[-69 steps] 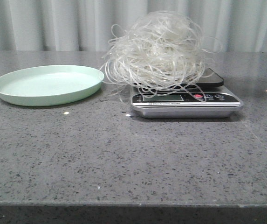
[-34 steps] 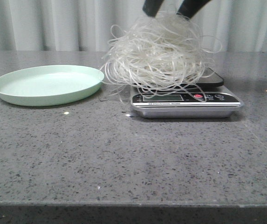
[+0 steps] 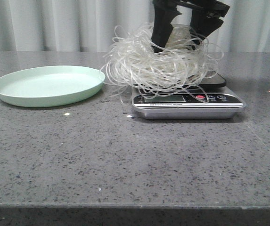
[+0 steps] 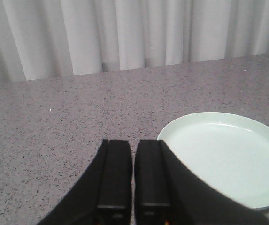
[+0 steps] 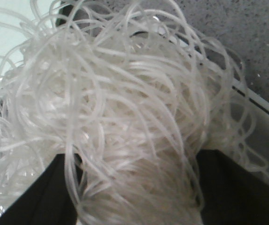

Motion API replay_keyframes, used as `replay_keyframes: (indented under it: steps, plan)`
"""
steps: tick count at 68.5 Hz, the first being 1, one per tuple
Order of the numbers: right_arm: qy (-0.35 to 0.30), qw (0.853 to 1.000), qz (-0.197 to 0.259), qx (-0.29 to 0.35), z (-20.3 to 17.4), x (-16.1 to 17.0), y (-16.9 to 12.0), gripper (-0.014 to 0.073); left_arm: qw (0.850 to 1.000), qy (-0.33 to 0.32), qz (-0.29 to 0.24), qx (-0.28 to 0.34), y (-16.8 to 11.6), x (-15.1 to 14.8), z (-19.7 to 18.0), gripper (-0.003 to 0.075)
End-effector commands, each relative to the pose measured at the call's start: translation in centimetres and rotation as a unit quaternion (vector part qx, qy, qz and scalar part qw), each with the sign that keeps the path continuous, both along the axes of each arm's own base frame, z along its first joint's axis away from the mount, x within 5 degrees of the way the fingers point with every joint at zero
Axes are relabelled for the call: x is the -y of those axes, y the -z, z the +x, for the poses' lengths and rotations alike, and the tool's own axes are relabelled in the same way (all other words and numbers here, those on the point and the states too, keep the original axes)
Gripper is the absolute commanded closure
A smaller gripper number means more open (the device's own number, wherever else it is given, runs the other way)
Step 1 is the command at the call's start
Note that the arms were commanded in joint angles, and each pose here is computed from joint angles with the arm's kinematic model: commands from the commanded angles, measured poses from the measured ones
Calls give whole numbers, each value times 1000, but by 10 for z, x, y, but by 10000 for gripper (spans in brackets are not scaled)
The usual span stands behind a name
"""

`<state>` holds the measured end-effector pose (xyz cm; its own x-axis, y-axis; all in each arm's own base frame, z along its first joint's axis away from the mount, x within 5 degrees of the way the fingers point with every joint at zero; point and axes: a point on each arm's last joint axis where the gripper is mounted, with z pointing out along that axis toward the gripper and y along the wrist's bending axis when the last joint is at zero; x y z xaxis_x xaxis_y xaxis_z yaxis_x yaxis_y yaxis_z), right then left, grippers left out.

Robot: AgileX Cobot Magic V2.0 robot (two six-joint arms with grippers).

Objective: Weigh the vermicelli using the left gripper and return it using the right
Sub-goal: 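Lower the right gripper onto the vermicelli on the scale and grasp, then lift the vermicelli off the scale with the right gripper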

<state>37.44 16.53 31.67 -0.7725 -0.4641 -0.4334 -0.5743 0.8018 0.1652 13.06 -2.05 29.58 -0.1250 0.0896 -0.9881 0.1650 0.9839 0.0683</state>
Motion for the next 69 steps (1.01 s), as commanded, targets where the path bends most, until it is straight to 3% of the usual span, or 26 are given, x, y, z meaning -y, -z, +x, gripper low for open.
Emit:
replay_keyframes:
  steps: [1,10,28,54,69]
  plan:
    - [-4,1000,11,24,-7,2,-21,207,998,-8,-17,53,-17,-1,1,578]
    - [-5,1000,10,21,-7,3,-21,454,998,-8,-17,53,-17,-1,1,578]
    - [-8,999,16,38,-7,2,-36,444,998,-8,-17,53,-17,-1,1,578]
    - [-30,993,39,108,-20,6,-112,444,998,-8,-17,53,-17,-1,1,578]
    - [-45,975,123,178,-34,0,-161,444,998,-8,-17,53,-17,-1,1,578]
